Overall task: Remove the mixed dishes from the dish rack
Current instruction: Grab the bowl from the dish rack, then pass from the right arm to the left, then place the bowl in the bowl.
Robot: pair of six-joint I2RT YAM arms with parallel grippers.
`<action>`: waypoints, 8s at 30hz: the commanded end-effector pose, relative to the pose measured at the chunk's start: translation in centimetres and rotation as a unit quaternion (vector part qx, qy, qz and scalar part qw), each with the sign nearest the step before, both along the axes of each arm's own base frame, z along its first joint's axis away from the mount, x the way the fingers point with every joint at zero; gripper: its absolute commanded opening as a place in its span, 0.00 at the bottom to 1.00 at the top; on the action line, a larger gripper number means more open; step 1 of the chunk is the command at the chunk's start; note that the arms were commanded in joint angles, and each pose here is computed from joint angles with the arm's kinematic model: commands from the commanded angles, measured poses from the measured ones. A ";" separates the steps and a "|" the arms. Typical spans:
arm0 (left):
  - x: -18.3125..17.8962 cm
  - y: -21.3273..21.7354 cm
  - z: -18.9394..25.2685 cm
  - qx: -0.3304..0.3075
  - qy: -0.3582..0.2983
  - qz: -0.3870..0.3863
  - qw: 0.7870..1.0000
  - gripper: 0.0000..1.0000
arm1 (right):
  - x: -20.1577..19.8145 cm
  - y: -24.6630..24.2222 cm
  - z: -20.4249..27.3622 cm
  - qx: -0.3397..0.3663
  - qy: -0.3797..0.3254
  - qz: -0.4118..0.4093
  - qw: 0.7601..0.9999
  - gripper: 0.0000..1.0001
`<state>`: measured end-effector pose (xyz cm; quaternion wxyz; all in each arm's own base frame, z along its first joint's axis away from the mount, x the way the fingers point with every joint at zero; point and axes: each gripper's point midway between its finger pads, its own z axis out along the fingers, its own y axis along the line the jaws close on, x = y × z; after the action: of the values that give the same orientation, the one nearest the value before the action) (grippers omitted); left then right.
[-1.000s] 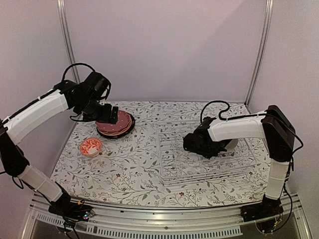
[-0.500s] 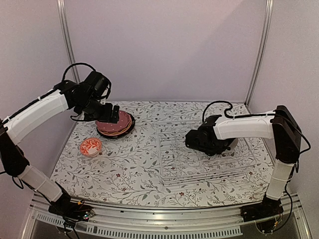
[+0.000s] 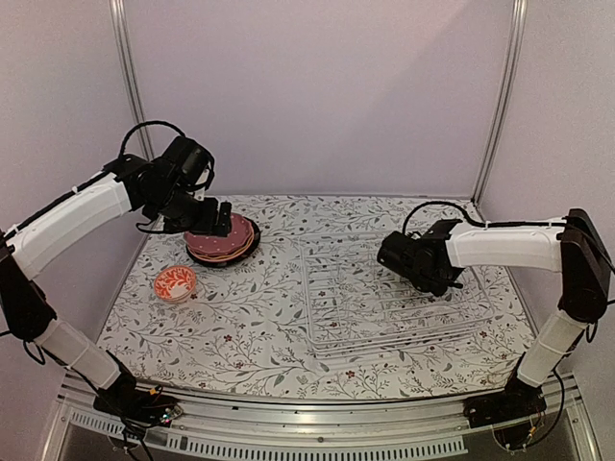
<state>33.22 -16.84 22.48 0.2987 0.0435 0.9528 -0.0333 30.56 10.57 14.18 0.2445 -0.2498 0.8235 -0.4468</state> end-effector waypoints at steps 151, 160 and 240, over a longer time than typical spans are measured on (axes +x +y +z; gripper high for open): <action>-0.1 -13.2 6.3 -0.064 -0.150 -0.043 0.986 0.00 | -2.5 23.0 19.6 0.621 -0.067 0.095 0.775 0.68; 1.2 -3.9 4.2 -0.105 -0.088 0.057 0.989 0.00 | -3.0 18.3 20.3 0.564 -0.115 0.115 0.809 0.98; -3.5 15.8 -10.3 -0.193 0.131 0.386 0.893 0.63 | -2.6 13.2 12.7 0.558 -0.077 0.024 0.826 0.94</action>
<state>29.15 -1.35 8.46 0.1236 -0.3953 0.9055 -0.0924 28.03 23.96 29.00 0.4449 -0.0565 0.8904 0.0775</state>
